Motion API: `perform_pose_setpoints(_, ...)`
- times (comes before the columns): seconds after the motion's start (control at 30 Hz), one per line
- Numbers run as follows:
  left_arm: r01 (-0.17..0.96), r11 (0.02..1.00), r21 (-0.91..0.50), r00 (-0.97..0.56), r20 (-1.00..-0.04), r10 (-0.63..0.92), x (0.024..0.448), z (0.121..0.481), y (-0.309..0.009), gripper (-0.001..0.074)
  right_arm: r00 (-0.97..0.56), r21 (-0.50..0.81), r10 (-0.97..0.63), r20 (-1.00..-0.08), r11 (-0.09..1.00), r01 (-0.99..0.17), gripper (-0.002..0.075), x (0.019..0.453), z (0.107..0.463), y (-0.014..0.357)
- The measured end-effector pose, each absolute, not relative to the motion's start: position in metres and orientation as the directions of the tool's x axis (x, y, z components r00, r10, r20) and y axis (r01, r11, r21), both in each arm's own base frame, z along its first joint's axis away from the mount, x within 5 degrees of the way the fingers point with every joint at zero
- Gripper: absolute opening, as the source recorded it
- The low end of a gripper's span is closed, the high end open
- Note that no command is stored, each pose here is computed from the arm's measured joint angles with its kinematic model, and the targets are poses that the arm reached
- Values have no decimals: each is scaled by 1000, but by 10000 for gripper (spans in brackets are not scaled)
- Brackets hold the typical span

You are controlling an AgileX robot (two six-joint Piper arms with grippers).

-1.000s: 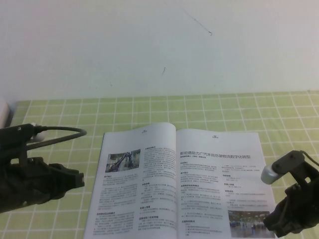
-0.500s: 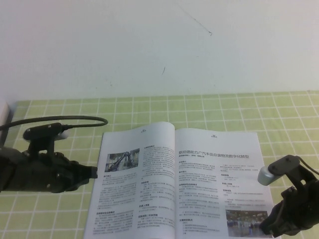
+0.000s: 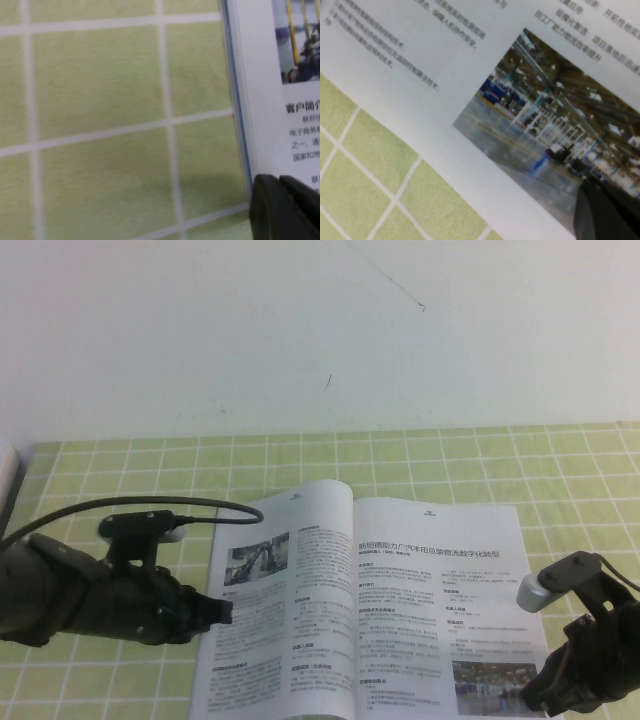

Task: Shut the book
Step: 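Close the open booklet and leave it lying on the table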

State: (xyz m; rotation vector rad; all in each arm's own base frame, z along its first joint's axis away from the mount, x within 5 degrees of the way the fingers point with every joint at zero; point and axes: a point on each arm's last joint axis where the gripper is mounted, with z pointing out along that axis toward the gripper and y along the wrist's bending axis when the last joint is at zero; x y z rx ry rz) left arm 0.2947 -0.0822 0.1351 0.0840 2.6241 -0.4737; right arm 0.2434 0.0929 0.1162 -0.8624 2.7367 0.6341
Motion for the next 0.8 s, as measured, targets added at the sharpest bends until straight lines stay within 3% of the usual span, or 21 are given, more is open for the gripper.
perform_pose_setpoints(0.4, 278, 870, -408, -870, -491, 48, 282, 149, -160, -4, -810, 340, -496, -313, 738, -583, -3, 243, 116, 93)
perform_pose_setpoints(0.63, 471, 705, -530, -821, -557, 129, 296, 193, -200, -4, -781, 347, -542, -310, 700, -624, -3, 247, 126, 95)
perform_pose_setpoints(0.8, 579, 620, -529, -759, -627, 174, 302, 219, -210, -4, -760, 319, -549, -348, 693, -647, -3, 258, 165, 97)
